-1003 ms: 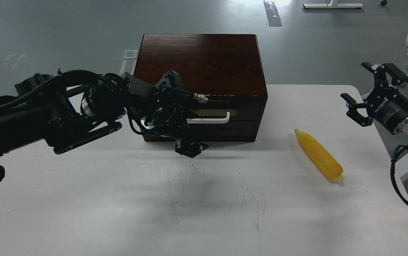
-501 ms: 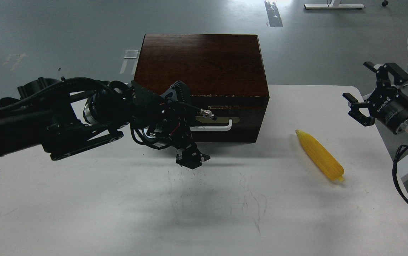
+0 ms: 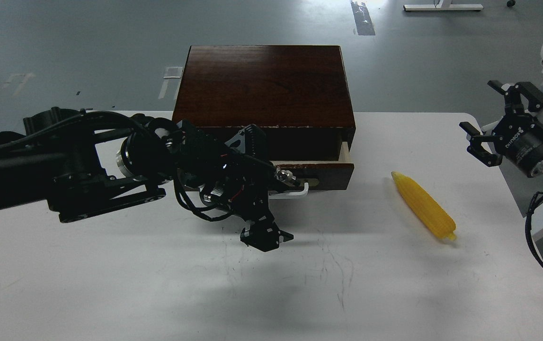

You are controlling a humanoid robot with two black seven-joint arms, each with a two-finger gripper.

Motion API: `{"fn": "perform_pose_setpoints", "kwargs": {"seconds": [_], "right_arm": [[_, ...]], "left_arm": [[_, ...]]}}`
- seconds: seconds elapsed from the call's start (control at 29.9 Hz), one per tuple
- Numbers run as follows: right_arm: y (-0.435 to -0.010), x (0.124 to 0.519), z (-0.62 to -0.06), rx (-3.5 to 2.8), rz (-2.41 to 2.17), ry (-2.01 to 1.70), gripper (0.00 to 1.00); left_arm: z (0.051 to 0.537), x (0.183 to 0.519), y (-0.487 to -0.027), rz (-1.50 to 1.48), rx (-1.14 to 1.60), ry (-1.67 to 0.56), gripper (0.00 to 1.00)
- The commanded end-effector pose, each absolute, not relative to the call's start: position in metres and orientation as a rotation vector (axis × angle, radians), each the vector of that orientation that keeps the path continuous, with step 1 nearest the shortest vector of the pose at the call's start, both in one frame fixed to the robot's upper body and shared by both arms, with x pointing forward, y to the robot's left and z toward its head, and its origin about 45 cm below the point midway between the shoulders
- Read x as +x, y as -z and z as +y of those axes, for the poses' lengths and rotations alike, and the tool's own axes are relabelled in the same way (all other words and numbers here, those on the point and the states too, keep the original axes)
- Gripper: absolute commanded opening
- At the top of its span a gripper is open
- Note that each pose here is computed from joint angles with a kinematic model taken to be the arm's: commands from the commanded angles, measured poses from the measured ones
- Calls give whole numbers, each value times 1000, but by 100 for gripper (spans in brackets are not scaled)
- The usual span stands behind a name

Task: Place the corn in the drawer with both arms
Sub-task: 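Pull the drawer open toward the robot with the left gripper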

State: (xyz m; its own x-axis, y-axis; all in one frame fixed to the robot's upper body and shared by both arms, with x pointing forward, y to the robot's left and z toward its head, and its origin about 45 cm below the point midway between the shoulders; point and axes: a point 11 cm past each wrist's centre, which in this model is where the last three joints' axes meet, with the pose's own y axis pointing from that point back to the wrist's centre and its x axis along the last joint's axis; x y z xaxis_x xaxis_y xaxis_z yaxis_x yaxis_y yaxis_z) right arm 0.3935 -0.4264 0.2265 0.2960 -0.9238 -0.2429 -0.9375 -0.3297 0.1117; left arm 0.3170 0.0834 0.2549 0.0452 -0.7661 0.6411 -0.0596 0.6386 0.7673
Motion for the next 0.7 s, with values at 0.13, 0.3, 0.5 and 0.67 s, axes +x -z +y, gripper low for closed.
{"fn": "perform_pose_setpoints", "kwargs": {"seconds": [0.13,0.3,0.5,0.67], "right_arm": [[-227,393,-426,-2487,1787,-409,100],[-226,393,-427,-2487,1788,-411,100],[-226,393,-426,-2489,1784,-413,100],[-228,392,-430,-2486,1795,-405,100]], "left_arm": [[84,317,-256,-1454,744,623,99],[84,321,-262,-1470,753,619,99],[80,323,-278,-1495,738,598,99],[84,319,-310,-1267,580,423,99]]}}
